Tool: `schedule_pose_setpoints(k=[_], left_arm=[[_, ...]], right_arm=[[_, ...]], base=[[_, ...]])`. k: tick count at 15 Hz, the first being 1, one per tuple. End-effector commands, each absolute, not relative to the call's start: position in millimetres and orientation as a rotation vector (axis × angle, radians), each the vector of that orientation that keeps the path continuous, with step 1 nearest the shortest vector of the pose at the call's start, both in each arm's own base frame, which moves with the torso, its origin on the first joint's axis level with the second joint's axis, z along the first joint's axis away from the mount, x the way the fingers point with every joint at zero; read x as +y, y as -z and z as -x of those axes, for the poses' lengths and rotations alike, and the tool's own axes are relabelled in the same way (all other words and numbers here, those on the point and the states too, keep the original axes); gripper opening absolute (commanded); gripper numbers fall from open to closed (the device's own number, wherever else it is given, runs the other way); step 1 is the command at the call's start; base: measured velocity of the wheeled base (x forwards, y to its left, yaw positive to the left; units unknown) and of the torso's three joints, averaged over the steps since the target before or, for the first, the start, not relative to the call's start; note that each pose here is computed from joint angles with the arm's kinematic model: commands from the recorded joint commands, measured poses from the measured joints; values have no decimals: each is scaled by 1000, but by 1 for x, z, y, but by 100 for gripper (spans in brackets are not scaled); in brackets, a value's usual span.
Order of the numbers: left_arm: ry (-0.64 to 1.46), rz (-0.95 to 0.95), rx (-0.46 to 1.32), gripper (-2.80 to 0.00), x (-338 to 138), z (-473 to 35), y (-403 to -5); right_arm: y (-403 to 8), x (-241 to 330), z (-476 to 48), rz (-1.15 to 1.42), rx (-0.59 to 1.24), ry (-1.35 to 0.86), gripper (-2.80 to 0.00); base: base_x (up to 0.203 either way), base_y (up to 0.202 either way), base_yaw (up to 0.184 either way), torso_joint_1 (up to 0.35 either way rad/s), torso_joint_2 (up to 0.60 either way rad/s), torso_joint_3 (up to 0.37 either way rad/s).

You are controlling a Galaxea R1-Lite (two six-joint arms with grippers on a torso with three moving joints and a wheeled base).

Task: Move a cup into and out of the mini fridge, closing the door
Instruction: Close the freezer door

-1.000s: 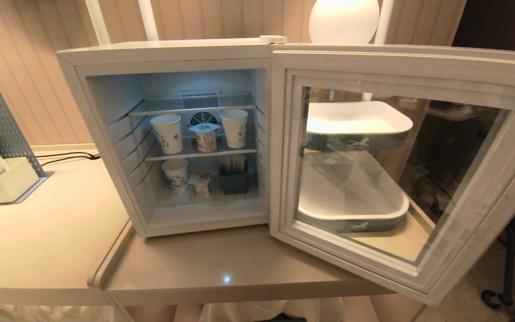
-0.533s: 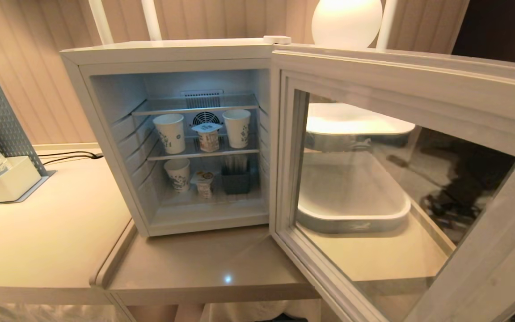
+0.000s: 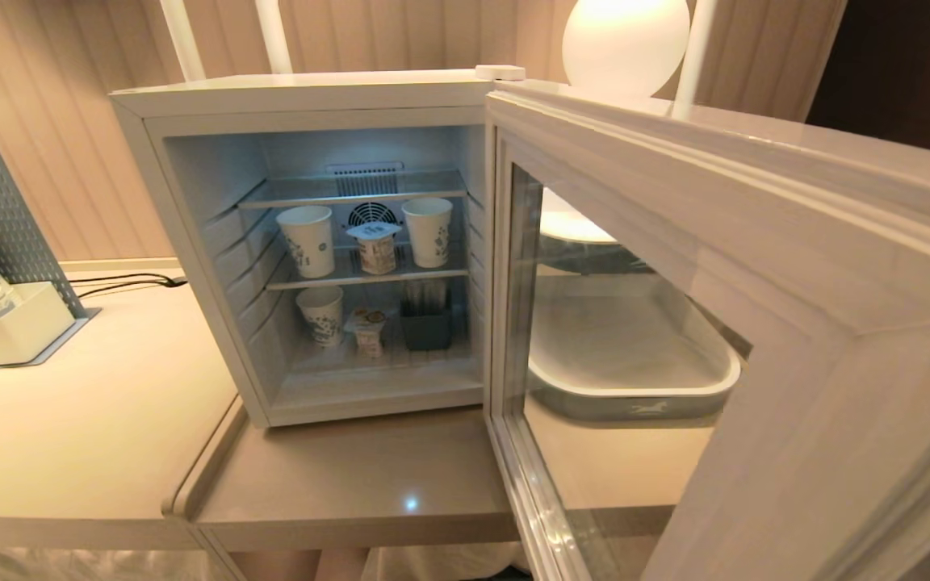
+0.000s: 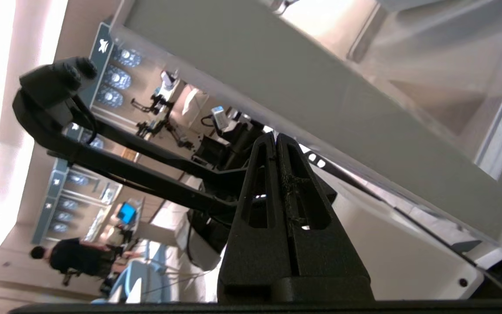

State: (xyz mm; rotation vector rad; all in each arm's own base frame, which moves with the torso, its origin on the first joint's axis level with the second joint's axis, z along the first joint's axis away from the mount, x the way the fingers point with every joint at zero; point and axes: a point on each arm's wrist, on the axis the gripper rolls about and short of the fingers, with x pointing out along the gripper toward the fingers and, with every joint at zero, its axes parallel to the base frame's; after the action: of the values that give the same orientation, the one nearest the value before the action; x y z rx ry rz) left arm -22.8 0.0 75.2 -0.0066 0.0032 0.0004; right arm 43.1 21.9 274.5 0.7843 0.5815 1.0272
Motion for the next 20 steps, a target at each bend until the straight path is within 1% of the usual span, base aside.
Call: schedule_pose_setpoints(k=[1, 4, 7, 9, 12, 14, 20], left_arm=[[-1, 8, 3, -280, 0, 23, -75], [-2, 8, 5, -280, 0, 23, -75], [0, 6, 3, -280, 0, 23, -75], [0, 7, 3, -280, 0, 23, -75], [-1, 7, 2, -280, 0, 23, -75], [0, 8, 3, -280, 0, 23, -75], [0, 8, 3, -280, 0, 23, -75]], right_arm=[[-273, 24, -68, -829, 662, -1000, -280], [-263, 39, -116, -834, 773, -886, -280], [-235, 89, -168, -635, 849, -697, -280], [-225, 127, -190, -495, 850, -664, -280], [-215, 176, -206, -328, 828, -665, -280], [-215, 201, -211, -260, 797, -670, -280], [-216, 251, -214, -126, 746, -648, -280]], base=[[0, 0, 0, 0, 0, 0], [0, 0, 0, 0, 0, 0], [0, 0, 0, 0, 0, 0], [0, 0, 0, 0, 0, 0], [0, 0, 0, 0, 0, 0], [0, 0, 0, 0, 0, 0], [0, 0, 0, 0, 0, 0]])
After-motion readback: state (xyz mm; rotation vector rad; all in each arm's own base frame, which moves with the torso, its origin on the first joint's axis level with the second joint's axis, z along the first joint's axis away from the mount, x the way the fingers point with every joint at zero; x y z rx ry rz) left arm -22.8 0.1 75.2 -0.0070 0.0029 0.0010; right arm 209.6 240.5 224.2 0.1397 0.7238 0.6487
